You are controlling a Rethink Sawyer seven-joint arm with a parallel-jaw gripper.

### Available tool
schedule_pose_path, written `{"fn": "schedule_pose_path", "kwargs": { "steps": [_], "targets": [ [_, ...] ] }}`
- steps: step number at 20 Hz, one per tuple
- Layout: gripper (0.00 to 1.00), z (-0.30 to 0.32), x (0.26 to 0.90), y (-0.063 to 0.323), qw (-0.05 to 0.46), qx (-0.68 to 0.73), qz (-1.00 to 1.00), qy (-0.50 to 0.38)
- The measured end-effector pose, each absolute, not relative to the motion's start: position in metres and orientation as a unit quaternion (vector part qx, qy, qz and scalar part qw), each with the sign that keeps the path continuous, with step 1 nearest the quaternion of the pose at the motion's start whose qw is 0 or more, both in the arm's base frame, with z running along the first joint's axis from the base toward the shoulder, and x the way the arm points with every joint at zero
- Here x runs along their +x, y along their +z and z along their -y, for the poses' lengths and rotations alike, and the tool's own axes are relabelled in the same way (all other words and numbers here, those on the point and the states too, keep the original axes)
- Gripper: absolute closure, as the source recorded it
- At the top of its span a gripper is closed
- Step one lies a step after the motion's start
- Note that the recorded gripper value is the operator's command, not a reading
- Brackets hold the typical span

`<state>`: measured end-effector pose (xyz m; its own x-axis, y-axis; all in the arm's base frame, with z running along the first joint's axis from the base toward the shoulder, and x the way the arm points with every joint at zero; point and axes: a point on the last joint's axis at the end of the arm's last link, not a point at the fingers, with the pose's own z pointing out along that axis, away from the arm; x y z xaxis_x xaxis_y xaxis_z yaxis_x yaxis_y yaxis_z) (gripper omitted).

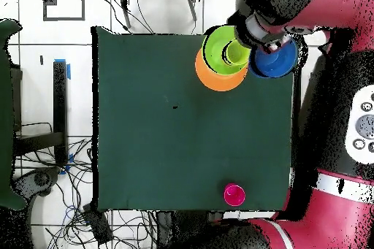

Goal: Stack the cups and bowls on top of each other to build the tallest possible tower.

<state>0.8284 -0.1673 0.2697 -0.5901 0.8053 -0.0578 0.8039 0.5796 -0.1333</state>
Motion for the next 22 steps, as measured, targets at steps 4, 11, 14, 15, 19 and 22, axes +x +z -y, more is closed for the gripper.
{"fn": "schedule_pose_path", "kwargs": {
  "steps": [4,11,14,15,19,22],
  "targets": [
    [1.00,0.159,0.836,0.258,0.005,-0.451,0.890,0.069],
    [1.00,0.148,0.846,0.236,0.011,-0.450,0.891,0.064],
    [1.00,0.145,0.847,0.228,0.017,-0.450,0.891,0.063],
    [1.00,0.145,0.847,0.227,0.018,-0.450,0.890,0.063],
    [1.00,0.142,0.847,0.222,0.027,-0.451,0.890,0.067],
    [1.00,0.140,0.846,0.221,0.030,-0.450,0.890,0.070]
  ]
}}
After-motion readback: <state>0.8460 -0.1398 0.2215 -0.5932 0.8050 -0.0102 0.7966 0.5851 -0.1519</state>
